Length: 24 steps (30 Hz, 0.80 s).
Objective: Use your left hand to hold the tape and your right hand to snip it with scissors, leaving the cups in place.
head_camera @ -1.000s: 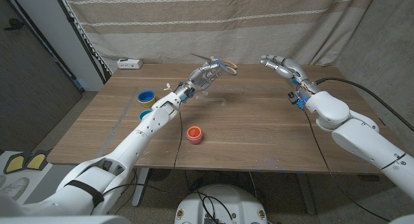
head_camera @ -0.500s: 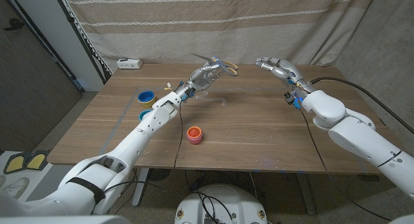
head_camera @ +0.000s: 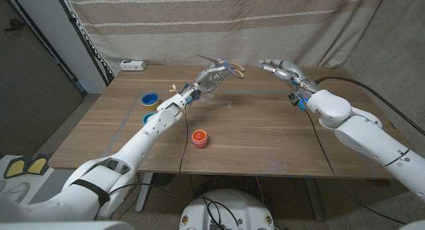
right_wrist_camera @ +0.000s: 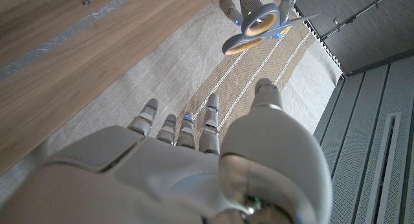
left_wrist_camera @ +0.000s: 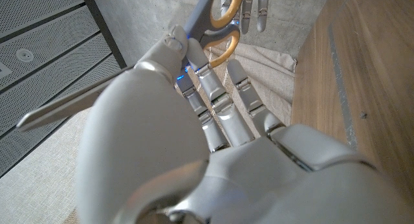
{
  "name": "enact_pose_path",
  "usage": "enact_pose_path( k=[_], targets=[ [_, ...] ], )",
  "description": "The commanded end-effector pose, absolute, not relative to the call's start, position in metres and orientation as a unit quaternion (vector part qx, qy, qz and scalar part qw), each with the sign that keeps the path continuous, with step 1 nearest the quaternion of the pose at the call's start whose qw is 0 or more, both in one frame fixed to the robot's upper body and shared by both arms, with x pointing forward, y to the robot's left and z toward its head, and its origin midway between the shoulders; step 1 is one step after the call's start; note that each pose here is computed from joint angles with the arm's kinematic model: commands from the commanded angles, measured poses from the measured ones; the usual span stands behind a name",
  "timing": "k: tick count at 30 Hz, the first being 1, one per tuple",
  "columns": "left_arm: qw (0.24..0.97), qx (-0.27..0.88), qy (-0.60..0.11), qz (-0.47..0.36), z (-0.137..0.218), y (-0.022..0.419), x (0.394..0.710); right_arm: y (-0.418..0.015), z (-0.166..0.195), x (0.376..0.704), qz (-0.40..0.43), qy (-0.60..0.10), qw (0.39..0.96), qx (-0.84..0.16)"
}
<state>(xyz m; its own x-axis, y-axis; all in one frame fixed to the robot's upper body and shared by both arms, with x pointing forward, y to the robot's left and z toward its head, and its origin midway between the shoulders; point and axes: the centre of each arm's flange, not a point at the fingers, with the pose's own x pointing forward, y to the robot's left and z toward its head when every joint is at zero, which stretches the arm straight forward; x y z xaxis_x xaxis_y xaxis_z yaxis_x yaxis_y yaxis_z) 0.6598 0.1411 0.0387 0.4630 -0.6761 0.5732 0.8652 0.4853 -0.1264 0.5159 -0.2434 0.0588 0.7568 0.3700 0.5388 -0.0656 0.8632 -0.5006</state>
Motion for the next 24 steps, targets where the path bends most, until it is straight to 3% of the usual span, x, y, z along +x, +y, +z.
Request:
enact_pose_path(
  k=[1, 24],
  targets=[
    [0.826, -0.2, -0.229, -0.474, 0.038, 0.136, 0.664, -0.236, 0.065, 0.518, 0.133, -0.318, 0.903, -0.256],
    [0.823, -0.195, -0.219, -0.487, 0.033, 0.129, 0.673, -0.224, 0.077, 0.509, 0.133, -0.315, 0.896, -0.284]
  ],
)
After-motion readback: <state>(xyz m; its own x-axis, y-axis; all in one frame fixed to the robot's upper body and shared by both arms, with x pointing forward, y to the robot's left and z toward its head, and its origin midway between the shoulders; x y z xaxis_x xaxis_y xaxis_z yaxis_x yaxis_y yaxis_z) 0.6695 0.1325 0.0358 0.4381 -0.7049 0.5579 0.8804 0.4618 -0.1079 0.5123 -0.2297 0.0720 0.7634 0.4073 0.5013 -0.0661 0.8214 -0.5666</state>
